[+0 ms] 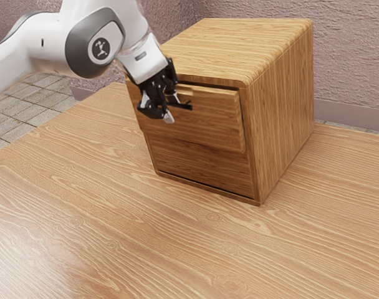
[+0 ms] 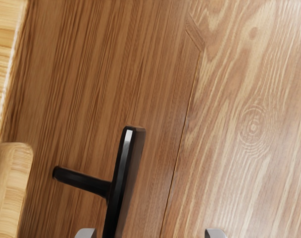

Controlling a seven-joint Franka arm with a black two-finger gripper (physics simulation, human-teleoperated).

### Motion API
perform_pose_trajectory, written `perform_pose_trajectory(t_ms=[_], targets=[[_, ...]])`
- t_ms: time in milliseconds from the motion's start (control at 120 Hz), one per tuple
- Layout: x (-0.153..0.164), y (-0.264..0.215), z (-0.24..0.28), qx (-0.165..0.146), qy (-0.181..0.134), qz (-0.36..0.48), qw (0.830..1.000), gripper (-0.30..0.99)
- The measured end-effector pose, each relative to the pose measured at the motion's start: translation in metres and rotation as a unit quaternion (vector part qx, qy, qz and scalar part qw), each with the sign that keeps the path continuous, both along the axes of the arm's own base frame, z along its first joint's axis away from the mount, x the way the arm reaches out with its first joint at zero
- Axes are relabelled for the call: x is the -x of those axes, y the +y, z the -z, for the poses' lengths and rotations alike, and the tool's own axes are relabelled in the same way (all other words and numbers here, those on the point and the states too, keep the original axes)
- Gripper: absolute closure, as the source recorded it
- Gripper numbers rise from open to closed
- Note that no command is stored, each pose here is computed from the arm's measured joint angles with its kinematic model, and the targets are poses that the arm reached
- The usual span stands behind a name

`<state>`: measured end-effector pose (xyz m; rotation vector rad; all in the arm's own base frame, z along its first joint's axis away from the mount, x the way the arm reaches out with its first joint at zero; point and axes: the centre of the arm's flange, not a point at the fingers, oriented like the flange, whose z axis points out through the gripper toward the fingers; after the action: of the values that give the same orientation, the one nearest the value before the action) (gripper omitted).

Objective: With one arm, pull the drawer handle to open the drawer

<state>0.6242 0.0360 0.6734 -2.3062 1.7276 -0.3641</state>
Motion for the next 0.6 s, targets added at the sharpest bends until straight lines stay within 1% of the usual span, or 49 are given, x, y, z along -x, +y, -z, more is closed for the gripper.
perform_pose_trajectory(t_ms=[233, 400, 600], targets=[[0.008, -0.001, -0.002, 0.003, 0.003, 0.001, 1.0, 0.51], [0.021, -0.002, 0.002, 0.006, 0.011, 0.0, 1.0, 0.51], [0.036, -0.003, 0.0, 0.008, 0.012, 0.0, 1.0, 0.53]])
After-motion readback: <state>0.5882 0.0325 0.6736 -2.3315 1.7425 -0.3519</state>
